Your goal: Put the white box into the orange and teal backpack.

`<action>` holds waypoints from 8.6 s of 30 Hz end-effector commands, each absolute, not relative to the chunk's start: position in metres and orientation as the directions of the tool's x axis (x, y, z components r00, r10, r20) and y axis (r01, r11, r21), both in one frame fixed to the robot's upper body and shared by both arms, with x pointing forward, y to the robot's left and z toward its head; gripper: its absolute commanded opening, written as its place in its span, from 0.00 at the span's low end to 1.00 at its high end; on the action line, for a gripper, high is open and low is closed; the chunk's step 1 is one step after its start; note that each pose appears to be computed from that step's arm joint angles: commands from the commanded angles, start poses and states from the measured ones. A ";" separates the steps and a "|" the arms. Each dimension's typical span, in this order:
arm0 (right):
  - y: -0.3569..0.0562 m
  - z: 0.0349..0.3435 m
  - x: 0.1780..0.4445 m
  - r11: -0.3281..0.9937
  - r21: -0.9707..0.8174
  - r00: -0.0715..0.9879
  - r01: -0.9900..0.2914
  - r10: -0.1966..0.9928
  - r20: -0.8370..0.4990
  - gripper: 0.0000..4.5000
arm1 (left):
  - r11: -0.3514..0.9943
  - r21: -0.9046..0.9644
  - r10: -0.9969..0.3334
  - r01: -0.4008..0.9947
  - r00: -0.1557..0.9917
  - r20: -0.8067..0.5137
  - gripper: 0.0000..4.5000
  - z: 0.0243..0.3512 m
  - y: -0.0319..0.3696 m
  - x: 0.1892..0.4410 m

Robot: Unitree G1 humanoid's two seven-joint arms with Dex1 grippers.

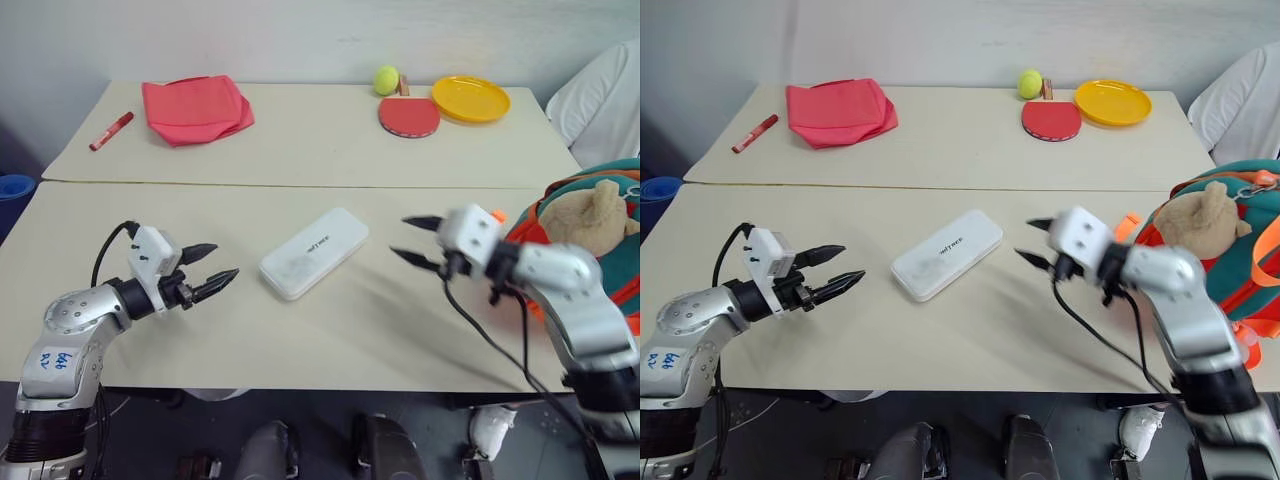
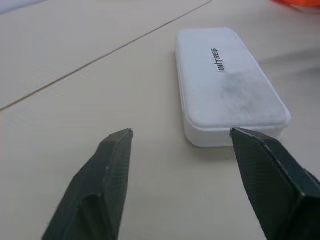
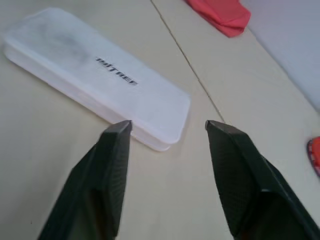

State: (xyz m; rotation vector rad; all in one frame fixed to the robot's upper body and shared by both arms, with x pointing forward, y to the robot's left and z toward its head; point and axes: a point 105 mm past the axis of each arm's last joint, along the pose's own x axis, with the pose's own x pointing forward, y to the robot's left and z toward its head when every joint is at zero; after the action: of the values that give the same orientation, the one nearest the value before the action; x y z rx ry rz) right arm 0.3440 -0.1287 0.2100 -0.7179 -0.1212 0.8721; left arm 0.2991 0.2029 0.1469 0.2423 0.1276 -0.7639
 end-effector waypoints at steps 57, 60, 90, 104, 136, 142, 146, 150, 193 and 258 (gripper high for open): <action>-0.177 0.108 0.260 0.569 -0.154 0.538 -0.808 0.604 -0.588 0.00 | 0.460 -0.183 -0.866 0.869 0.393 -0.309 0.18 0.121 0.156 0.267; -0.187 0.109 0.256 0.583 -0.170 0.554 -0.795 0.581 -0.597 0.00 | 0.482 -0.346 -0.863 0.805 0.367 -0.348 0.39 0.125 0.177 0.272; -0.143 0.099 0.277 0.476 -0.212 0.506 -0.854 0.662 -0.553 0.00 | 0.392 -0.848 -0.907 0.357 -0.004 -0.421 0.99 0.095 0.093 0.283; -0.170 0.092 0.245 0.590 -0.107 0.540 -0.800 0.631 -0.557 0.04 | 0.245 -0.912 -0.964 0.329 -0.022 -0.267 0.29 0.123 0.102 0.272; -0.340 0.174 0.210 0.942 -0.178 0.958 -0.285 0.272 -0.094 1.00 | -0.086 -0.162 -0.986 0.983 -0.108 -0.131 0.28 0.156 0.113 0.269; -0.306 0.190 0.257 0.913 -0.138 0.921 -0.383 0.389 0.020 0.78 | -0.018 -0.127 -0.999 0.992 -0.014 0.031 0.28 0.201 0.116 0.278; -0.282 0.183 0.272 0.874 -0.144 0.883 -0.464 0.469 0.005 0.50 | 0.044 -0.114 -0.999 0.993 0.046 0.019 0.28 0.213 0.134 0.277; -0.240 0.188 0.283 0.792 -0.142 0.799 -0.594 0.601 0.005 0.22 | 0.092 -0.117 -0.995 0.989 0.095 0.013 0.28 0.218 0.153 0.281; -0.177 0.210 0.202 0.377 0.244 0.307 -0.894 0.910 -0.281 0.01 | 0.017 0.048 -0.981 0.999 0.026 -0.192 0.28 0.254 0.119 0.311; -0.160 0.193 0.222 0.453 0.214 0.428 -0.865 0.890 -0.155 0.00 | -0.119 0.595 -0.982 0.795 -0.182 0.046 0.80 0.235 -0.002 0.284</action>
State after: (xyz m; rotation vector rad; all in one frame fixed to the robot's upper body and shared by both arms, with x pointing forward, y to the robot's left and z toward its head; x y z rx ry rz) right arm 0.2236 -0.1642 0.1900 0.1071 0.2787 1.0790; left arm 0.2843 0.0014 0.2285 0.4163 -0.5392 -1.6931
